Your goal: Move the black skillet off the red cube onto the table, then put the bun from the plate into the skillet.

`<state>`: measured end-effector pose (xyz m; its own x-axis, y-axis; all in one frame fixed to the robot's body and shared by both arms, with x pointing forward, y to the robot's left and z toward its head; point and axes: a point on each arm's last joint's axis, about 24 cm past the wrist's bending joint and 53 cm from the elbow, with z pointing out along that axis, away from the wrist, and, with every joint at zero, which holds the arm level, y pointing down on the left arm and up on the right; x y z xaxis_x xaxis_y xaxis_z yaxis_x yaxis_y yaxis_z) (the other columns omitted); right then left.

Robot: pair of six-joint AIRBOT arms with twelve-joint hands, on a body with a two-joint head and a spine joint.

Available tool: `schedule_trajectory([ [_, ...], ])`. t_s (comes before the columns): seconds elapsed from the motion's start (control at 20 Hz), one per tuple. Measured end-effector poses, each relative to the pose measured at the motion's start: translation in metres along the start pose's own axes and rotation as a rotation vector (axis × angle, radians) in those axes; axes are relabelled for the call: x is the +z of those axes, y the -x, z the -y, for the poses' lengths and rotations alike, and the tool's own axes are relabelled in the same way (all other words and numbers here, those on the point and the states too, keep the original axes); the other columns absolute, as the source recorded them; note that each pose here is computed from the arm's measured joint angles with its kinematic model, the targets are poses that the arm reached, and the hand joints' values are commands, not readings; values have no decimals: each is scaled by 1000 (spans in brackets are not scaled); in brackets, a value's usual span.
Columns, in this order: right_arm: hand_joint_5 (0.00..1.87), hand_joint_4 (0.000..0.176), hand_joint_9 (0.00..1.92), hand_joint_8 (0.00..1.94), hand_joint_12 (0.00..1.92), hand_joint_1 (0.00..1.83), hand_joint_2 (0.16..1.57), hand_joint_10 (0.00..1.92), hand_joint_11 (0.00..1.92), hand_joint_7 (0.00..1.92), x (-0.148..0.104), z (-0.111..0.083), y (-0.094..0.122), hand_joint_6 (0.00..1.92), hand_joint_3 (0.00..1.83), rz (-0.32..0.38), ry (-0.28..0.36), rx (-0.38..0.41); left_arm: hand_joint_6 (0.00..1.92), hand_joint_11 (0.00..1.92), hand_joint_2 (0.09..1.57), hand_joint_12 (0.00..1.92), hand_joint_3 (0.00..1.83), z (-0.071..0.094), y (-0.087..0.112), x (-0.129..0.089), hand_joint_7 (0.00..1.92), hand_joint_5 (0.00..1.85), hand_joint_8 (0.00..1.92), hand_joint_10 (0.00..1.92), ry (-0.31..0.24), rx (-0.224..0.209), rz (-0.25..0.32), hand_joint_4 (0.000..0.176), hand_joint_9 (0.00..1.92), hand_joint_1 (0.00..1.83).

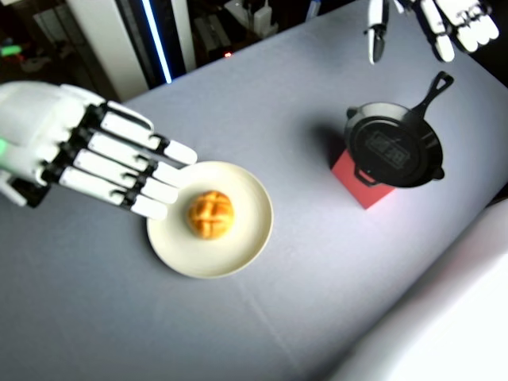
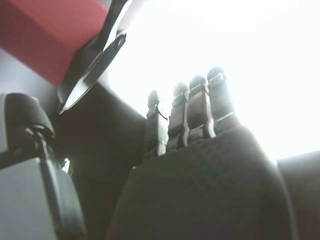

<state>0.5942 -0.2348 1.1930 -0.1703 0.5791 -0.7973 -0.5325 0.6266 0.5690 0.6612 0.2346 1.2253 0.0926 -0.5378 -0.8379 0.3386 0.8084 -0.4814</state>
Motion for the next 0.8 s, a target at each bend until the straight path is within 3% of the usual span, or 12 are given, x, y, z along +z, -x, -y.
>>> schedule_trajectory([
  [0.05,320,62,267,1,143,475,1276,1,276,287,0,0,-1,1,0,-1,1,0,1,13,923,225,13,-5,-3,8,175,222,3,11,23,7,-7,111,115,677],
  [0.1,323,64,269,2,144,477,1276,2,280,289,0,1,-2,2,0,-4,1,0,0,2,923,303,8,-8,-4,13,187,221,3,11,34,14,-12,120,134,654],
  [0.15,324,55,271,3,141,480,1279,3,275,292,0,1,-2,2,0,-6,-1,-1,0,0,919,342,3,-11,-7,20,200,224,3,7,47,18,-21,143,145,616],
  [0.3,328,52,269,3,144,487,1281,4,283,291,0,3,-3,3,1,-10,-4,-1,2,0,927,707,0,-17,-10,42,237,218,4,11,68,-1,-34,129,222,576],
  [0.35,328,55,269,2,141,492,1286,3,279,290,0,3,-4,3,3,-11,-5,0,4,0,931,701,1,-16,-12,47,250,239,3,9,69,7,-44,122,235,622],
  [0.4,331,55,270,2,137,494,1286,3,270,290,0,3,-4,4,2,-13,-6,-1,2,0,931,599,0,-13,-15,53,245,244,3,3,68,27,-55,128,229,643],
  [0.5,342,61,293,9,146,489,1283,12,296,308,1,4,-5,7,1,-16,-5,-2,4,0,934,518,1,-5,-19,66,261,261,5,5,64,66,-76,107,242,653],
  [0.55,343,65,296,7,144,479,1281,11,297,310,1,4,-5,6,0,-16,-6,-3,3,0,936,514,2,-5,-20,70,261,260,4,4,63,75,-79,107,239,654],
  [0.65,339,63,288,2,138,474,1280,5,289,302,1,5,-7,3,0,-18,-10,1,5,0,918,583,0,-10,-25,72,289,294,5,4,81,73,-100,99,253,674],
  [0.7,346,56,297,5,135,476,1285,9,285,310,1,6,-8,5,2,-23,-14,1,3,0,919,633,0,-16,-27,72,297,298,3,5,104,58,-112,109,265,675],
  [0.75,347,51,298,5,131,494,1292,7,283,313,1,6,-8,4,3,-24,-15,2,2,0,920,619,0,-20,-28,72,298,303,1,3,113,54,-117,108,265,680],
  [0.8,345,66,292,2,123,479,1290,3,272,309,1,6,-8,2,2,-25,-16,1,5,0,928,613,3,-24,-27,73,298,312,1,2,123,55,-118,96,264,700],
])
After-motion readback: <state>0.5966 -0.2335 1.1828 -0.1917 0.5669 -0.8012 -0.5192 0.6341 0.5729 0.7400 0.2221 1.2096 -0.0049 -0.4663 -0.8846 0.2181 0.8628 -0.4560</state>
